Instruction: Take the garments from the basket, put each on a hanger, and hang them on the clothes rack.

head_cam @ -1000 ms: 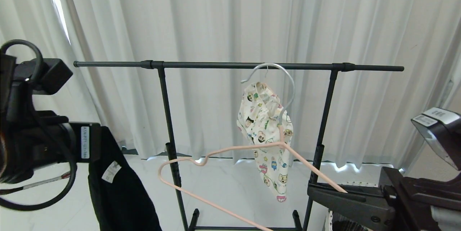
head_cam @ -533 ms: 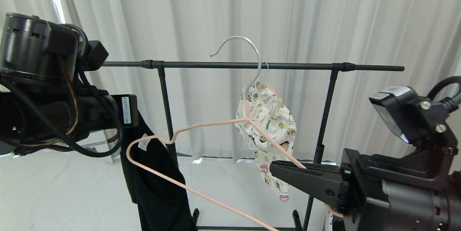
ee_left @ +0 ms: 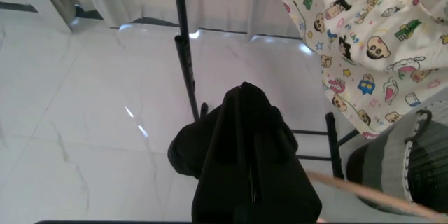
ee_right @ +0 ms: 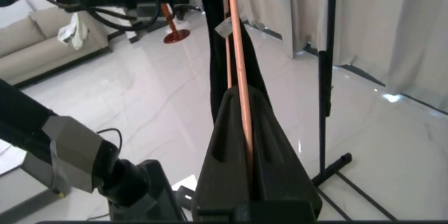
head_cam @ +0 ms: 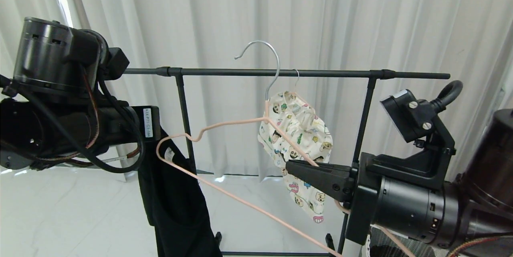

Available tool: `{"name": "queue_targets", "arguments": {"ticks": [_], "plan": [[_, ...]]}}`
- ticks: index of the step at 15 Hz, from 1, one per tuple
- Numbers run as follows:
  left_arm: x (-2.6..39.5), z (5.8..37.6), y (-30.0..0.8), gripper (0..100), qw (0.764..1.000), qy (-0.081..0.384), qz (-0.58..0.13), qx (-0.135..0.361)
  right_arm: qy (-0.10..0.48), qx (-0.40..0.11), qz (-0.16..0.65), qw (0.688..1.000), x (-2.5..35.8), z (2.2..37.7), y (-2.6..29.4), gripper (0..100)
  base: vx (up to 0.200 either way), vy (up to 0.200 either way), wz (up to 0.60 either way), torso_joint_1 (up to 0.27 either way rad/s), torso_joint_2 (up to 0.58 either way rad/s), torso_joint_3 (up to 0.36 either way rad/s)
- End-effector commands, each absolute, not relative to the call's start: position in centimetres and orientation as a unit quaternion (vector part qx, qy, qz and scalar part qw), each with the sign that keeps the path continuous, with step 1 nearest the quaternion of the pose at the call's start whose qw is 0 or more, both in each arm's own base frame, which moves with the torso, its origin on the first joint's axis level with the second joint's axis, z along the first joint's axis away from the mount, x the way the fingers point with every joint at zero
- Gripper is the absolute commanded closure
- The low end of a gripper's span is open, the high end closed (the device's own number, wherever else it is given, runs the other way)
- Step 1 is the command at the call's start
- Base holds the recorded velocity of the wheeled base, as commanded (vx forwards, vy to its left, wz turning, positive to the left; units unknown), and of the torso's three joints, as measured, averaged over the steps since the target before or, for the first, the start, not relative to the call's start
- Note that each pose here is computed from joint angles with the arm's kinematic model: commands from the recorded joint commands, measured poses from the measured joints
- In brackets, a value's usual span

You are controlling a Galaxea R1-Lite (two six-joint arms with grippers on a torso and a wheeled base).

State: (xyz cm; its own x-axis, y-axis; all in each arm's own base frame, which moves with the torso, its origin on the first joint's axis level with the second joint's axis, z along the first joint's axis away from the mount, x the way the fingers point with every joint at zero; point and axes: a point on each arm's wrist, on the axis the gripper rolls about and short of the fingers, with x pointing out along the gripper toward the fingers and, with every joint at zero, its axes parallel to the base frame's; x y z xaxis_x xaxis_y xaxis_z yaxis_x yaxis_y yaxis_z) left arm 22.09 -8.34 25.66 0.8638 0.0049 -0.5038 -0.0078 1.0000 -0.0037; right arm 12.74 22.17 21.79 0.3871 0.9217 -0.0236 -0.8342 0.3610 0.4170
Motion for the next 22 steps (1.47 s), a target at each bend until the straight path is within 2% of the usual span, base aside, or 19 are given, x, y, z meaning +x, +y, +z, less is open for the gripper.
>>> {"name": "queue_targets", "arguments": {"ticks": [1,9,14,17,22], "plan": [[22.3,25.6,-8.4,100,0.967,0.256,0.015,-0.008,0.129,0.171,0.529,0.821,13.3,21.7,22.6,100,0.0,0.0,0.0,0.0,0.0,0.0],[21.5,26.0,-10.6,100,0.968,0.247,-0.016,-0.024,0.114,0.179,0.538,0.816,13.6,22.7,23.7,100,0.0,0.0,0.0,0.0,0.0,0.0],[21.8,27.3,-10.3,100,0.973,0.227,-0.011,-0.034,0.129,0.171,0.544,0.811,12.6,21.9,23.0,100,0.0,0.0,0.0,0.0,0.0,0.0],[21.8,27.4,-10.3,100,0.974,0.225,-0.012,-0.035,0.114,0.179,0.537,0.816,13.2,22.5,22.9,100,0.0,0.0,0.0,0.0,0.0,0.0],[21.3,28.3,-11.2,100,0.976,0.213,-0.036,-0.037,0.099,0.186,0.55,0.808,13.1,23.2,23.2,100,0.0,0.0,0.0,0.0,0.0,0.0]]}}
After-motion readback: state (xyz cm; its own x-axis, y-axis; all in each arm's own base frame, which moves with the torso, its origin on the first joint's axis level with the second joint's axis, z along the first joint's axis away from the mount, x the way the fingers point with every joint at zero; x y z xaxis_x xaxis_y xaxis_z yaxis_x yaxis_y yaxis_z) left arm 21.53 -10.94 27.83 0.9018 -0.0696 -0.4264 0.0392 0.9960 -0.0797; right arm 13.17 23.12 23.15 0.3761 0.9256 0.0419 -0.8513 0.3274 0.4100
